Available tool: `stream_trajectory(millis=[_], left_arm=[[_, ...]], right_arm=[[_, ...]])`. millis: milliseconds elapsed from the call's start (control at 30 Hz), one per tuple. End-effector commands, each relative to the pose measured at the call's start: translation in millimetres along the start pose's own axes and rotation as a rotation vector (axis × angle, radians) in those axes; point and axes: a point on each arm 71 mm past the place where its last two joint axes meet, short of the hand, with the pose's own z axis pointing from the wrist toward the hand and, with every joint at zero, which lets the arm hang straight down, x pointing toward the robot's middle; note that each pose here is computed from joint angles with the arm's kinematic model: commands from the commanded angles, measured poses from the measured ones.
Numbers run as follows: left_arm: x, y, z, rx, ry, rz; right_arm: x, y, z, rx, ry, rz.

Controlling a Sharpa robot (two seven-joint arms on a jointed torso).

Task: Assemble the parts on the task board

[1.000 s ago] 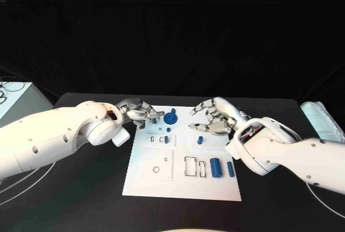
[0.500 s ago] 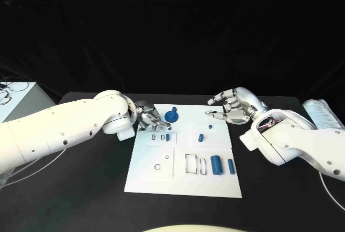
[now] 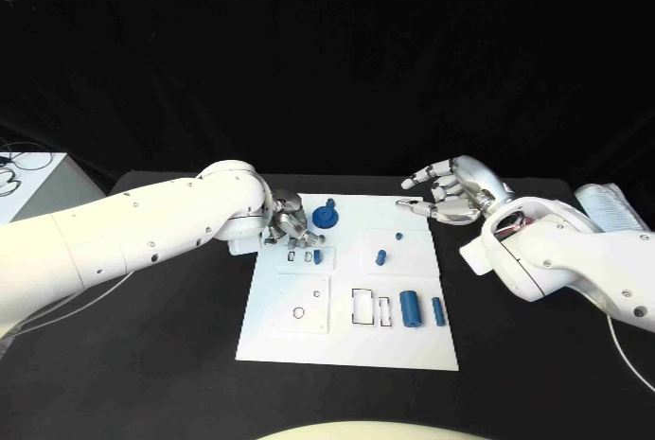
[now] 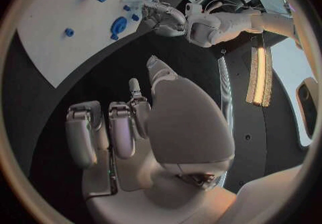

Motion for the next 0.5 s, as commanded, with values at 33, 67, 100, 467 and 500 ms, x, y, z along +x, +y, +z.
stream_trajectory(millis=[33, 67, 100, 467, 500], left_arm=[[2.1, -1.2, 1.5, -0.021, 0.043, 0.051], [2.5, -1.6, 2.1, -0.022, 0.046, 0.053], [2.9, -2.0, 2.8, -0.023, 0.049, 0.055], [7.9, -8.7, 7.3, -0.016, 0.069, 0.058], [8.2, -9.3, 7.4, -0.014, 0.07, 0.058]], right_arm=[[0.8, 0.1, 0.6, 0.004, 0.013, 0.001], [0.8, 0.1, 0.8, 0.004, 0.014, 0.001], [0.8, 0.1, 0.9, 0.005, 0.014, 0.0], [1.0, -0.6, 2.6, 0.011, 0.017, -0.004], [1.1, -0.6, 2.7, 0.012, 0.017, -0.005]])
